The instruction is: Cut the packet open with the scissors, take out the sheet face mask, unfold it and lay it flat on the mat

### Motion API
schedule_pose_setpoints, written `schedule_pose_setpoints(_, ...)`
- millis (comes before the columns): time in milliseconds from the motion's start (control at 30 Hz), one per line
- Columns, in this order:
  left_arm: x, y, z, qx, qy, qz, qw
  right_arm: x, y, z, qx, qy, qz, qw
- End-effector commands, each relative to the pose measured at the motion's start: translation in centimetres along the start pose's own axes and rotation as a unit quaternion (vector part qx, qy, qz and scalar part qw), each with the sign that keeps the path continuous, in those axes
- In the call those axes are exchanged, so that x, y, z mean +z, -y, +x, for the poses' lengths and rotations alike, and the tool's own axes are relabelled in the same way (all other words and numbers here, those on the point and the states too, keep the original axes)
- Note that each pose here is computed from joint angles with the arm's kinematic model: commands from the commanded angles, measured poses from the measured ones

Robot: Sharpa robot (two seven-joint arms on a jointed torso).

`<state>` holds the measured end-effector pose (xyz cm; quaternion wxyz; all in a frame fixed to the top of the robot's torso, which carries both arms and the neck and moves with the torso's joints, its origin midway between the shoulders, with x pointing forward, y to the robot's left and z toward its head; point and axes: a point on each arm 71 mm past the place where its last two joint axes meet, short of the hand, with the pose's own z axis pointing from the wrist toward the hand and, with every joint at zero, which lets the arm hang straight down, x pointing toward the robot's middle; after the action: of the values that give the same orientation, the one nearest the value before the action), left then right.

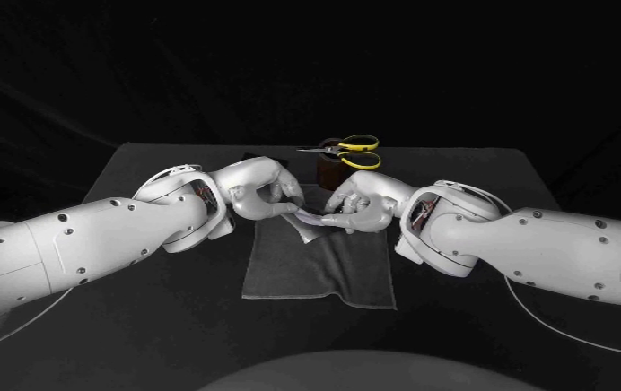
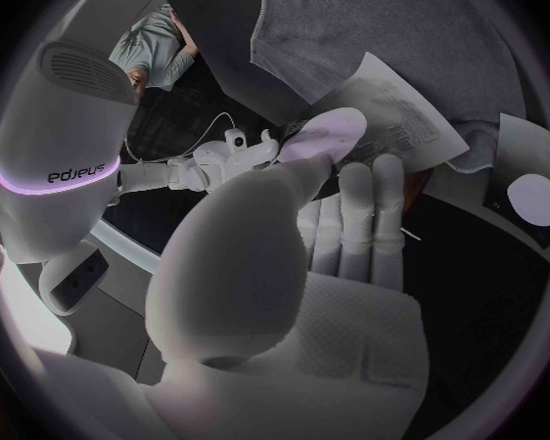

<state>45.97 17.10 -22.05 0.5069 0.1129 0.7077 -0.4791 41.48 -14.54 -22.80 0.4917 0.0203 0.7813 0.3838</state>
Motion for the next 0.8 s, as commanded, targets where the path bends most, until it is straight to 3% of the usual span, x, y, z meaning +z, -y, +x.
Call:
schedule_pose_setpoints(33,0.13,0.35,0.00,-0.005,0.004,0.013,1.000,0.0,0.2,-0.1,-0.002,0.005,0.008,1.000)
schedule_pose_setpoints(800,0.00,-0.12,-0.10,-0.004,0.003,0.000,1.000,-2.2,0.5,-1.1,0.052,0.017,-0.002,0.998)
